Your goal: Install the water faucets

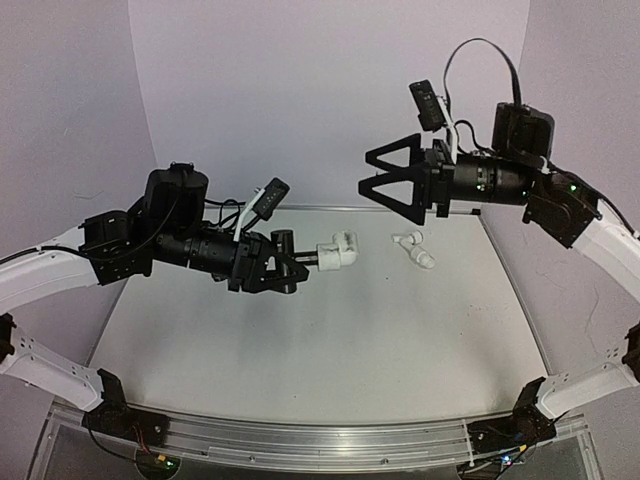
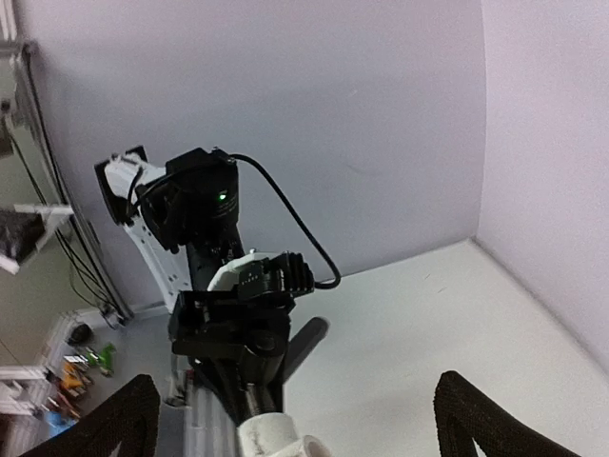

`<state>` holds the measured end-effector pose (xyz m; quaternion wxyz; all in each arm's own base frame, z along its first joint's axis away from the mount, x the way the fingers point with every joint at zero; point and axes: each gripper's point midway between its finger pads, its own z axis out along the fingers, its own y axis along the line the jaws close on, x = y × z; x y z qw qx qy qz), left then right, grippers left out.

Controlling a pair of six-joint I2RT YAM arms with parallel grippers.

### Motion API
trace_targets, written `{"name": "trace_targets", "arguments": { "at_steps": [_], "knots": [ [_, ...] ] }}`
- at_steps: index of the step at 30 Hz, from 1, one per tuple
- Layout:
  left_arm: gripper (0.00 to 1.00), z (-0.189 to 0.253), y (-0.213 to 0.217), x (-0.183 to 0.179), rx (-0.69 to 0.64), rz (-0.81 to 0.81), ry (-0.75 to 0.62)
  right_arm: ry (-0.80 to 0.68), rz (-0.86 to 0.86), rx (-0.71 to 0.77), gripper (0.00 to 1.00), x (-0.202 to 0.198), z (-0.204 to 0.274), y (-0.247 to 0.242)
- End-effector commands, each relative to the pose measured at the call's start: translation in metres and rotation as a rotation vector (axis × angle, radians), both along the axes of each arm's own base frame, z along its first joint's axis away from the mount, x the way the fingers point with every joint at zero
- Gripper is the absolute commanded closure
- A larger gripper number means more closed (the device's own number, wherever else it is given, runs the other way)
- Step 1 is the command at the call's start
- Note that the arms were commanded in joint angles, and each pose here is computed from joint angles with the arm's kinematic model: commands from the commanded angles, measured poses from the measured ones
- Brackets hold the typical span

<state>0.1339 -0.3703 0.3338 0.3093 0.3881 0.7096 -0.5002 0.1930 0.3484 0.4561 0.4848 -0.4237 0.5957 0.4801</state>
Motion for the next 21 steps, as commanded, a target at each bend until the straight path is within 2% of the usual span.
{"name": "trace_targets", "arguments": {
  "at_steps": [1, 4, 11, 15, 21],
  "knots": [
    [1.0, 0.067, -0.007, -0.015, -0.229, -0.079, 0.059, -0.549, 0.036, -0.125, 0.03, -0.017, 0.008, -0.02],
    [1.0, 0.075, -0.006, -0.018, -0.272, -0.1, 0.12, -0.751, 0.036, -0.223, 0.05, -0.015, -0.001, -0.02],
    [1.0, 0.084, -0.013, -0.025, -0.319, -0.168, 0.232, -1.159, 0.121, -0.394, 0.09, -0.041, -0.037, -0.011],
    [1.0, 0.08, -0.018, -0.026, -0.313, -0.191, 0.27, -1.27, 0.134, -0.379, 0.13, -0.05, -0.04, -0.009],
    [1.0, 0.084, -0.02, -0.036, -0.334, -0.268, 0.297, -1.4, 0.181, -0.434, 0.28, -0.054, -0.061, -0.007]
  ]
}}
